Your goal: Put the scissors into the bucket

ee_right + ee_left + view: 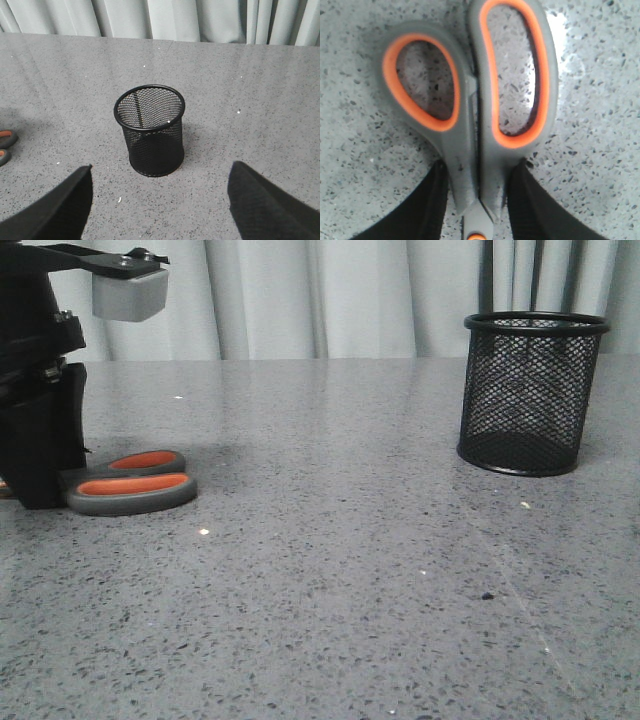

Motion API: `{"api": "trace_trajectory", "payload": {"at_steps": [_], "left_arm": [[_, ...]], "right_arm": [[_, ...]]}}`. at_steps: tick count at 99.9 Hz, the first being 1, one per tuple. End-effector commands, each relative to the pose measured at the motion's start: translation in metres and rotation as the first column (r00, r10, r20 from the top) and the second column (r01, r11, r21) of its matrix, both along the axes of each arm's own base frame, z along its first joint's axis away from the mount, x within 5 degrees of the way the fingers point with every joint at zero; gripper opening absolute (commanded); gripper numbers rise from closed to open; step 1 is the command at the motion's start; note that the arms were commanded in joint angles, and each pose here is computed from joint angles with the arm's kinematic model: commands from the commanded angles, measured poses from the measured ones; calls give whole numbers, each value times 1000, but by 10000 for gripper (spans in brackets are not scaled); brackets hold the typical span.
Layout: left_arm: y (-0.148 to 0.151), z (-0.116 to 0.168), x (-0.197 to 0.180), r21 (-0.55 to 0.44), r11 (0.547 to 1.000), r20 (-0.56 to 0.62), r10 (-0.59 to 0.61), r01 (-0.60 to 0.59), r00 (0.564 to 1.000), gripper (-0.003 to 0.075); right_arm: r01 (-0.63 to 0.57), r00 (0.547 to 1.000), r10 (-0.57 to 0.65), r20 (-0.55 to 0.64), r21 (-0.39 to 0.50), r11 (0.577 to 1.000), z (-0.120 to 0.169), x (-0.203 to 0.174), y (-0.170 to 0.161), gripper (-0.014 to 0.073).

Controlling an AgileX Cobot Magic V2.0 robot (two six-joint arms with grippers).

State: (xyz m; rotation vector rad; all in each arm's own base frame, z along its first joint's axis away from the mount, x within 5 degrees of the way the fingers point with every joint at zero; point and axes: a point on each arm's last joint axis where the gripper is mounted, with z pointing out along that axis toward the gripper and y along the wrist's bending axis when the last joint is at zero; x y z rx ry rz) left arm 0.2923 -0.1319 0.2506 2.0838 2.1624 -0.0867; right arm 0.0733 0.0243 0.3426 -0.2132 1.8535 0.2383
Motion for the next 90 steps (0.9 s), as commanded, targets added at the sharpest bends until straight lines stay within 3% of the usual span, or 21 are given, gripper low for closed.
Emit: {"api": "trace_trajectory", "payload": {"at_steps": [1,20,48,64,73,90], "left_arm": [[-6,6,-4,-64,998,-6,28,-28,1000,71],[-6,36,-7,-138,989,107,71,-56,992,71],[-6,123,-25,-387,921,350,179,-32,920,71],[-15,169,-55,-513,854,463,191,85,865,71],[-27,185,-76,-521,828,542,134,207,829,71],[-58,198,-108,-519,756,632,26,398,774,71]], "right_arm": [[10,998,-11,68,17,1000,14,3,0,508],[-27,997,23,73,55,998,15,2,3,508],[-164,980,133,148,226,960,29,-3,16,508],[-314,936,223,274,357,880,53,-11,26,509],[-385,912,260,318,438,813,62,-9,30,509],[-477,879,397,265,475,739,65,10,44,511]]}}
